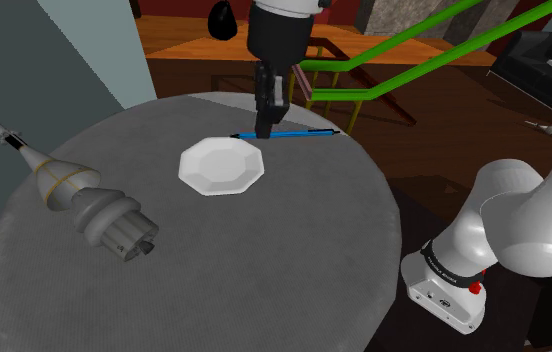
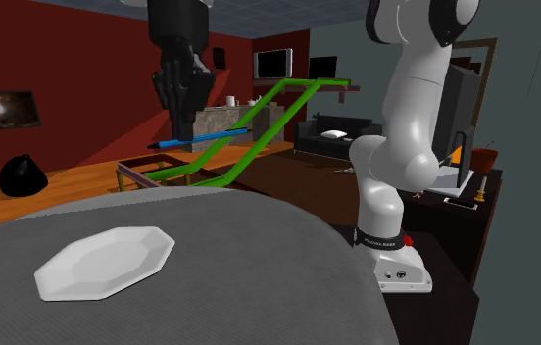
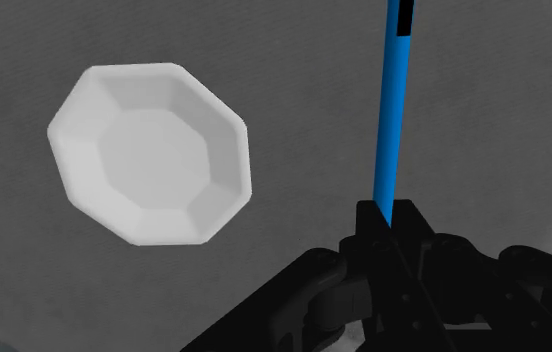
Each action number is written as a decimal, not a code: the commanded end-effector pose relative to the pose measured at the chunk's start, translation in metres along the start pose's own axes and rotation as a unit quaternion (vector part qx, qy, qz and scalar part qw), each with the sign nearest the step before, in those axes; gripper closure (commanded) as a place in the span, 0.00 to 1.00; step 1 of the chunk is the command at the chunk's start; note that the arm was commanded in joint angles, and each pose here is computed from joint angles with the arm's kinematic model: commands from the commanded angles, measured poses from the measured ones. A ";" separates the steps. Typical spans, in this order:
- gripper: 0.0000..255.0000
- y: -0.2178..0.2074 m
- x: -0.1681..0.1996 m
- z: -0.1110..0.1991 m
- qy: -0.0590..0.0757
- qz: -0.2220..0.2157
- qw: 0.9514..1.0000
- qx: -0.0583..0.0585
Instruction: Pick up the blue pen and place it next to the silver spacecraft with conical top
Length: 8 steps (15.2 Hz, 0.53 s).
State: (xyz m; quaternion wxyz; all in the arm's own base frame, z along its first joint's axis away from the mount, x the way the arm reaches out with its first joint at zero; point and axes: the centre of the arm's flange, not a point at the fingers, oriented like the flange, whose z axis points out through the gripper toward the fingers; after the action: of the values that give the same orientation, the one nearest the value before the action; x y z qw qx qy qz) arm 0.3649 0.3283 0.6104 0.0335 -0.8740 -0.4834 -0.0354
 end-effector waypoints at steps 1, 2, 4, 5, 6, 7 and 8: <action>1.00 -0.004 0.026 0.002 0.000 0.000 1.000 0.001; 1.00 -0.006 0.039 0.003 0.000 0.000 1.000 0.001; 1.00 -0.010 0.065 0.006 0.000 0.000 1.000 0.001; 1.00 -0.012 0.078 0.007 0.000 0.000 1.000 0.001; 1.00 -0.014 0.091 0.008 0.000 0.000 1.000 0.001; 1.00 -0.016 0.104 0.010 0.000 0.000 1.000 0.001; 1.00 -0.018 0.117 0.011 0.000 0.001 1.000 0.001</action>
State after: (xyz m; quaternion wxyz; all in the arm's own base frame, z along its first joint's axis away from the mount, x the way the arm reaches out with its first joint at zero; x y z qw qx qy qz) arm 0.4033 0.4243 0.6126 0.0334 -0.8738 -0.4839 -0.0351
